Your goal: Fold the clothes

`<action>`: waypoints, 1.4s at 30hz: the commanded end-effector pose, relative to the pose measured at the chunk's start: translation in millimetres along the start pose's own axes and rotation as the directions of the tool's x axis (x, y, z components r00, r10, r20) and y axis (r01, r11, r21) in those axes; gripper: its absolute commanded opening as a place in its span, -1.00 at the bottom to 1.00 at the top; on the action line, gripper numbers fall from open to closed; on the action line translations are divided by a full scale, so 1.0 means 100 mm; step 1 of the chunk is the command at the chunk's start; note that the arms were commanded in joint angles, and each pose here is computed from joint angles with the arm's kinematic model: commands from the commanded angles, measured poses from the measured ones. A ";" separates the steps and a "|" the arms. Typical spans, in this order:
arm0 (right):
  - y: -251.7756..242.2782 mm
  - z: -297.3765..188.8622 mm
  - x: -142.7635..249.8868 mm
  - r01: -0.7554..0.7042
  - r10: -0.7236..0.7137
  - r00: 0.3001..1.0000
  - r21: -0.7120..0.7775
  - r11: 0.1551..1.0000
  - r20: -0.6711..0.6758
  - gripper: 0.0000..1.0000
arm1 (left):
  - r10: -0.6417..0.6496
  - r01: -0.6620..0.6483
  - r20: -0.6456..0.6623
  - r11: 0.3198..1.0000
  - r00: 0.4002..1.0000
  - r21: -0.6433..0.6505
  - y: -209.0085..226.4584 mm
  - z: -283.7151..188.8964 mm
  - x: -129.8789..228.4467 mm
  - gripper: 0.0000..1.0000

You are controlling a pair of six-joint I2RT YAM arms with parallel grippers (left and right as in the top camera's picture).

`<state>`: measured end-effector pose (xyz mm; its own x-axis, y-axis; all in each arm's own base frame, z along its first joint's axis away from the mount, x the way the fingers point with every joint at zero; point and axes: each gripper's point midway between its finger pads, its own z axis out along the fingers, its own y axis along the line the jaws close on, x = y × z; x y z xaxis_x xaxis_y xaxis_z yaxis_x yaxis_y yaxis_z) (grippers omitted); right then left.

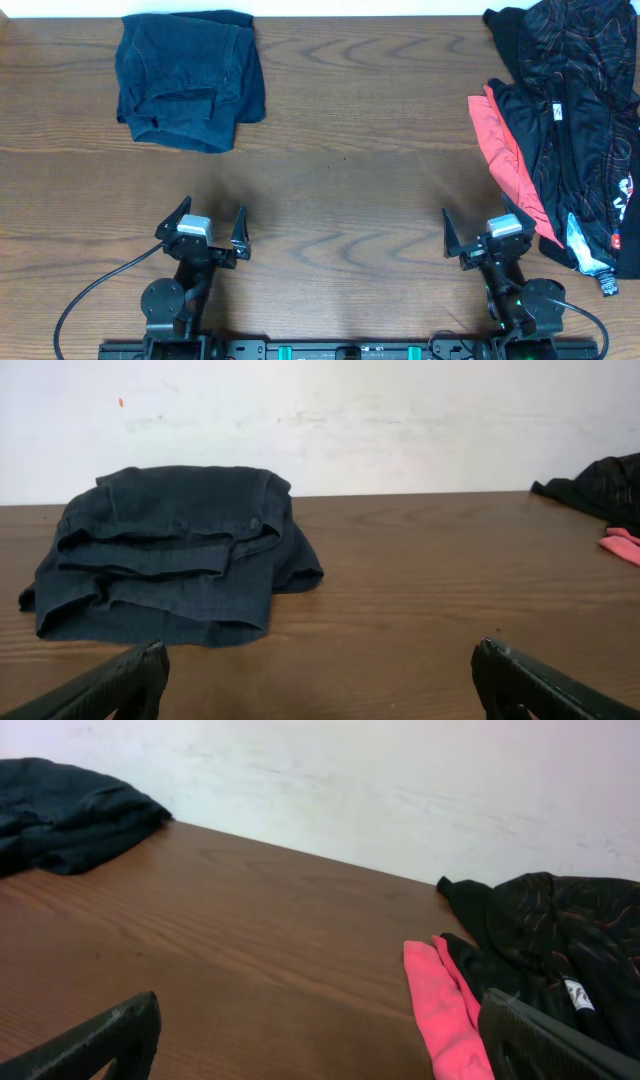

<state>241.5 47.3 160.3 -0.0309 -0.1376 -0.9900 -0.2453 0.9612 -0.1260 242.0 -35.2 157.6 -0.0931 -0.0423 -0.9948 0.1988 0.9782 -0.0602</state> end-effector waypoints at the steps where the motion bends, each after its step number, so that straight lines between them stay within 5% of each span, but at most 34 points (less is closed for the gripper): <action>1: -0.05 0.00 0.01 -0.002 0.002 1.000 0.023 1.000 -0.002 0.99 | -0.005 0.006 -0.055 1.000 0.998 0.016 -0.03 0.01 0.17 0.96; 33: -0.16 -0.01 0.00 0.059 -0.059 0.998 0.084 0.995 -0.002 0.98 | -0.004 0.004 -0.050 1.000 0.999 -0.003 0.01 0.01 0.16 0.96; 38: -0.09 -0.03 -0.33 0.058 -0.064 0.989 0.045 0.997 0.135 0.98 | -0.217 0.216 -0.017 0.976 0.976 -0.005 0.00 0.00 0.05 0.96; 42: -0.27 -0.10 -0.59 -0.059 0.032 0.977 0.125 0.990 0.209 0.99 | -0.235 0.234 0.035 0.972 0.971 0.029 -0.06 -0.06 -0.26 0.96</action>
<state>241.6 40.8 205.5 0.1476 -0.1364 -0.9796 -0.1814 0.9699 -0.1624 241.5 -34.5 160.0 -0.1251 -0.2049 -0.9708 0.1759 0.9584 -0.2250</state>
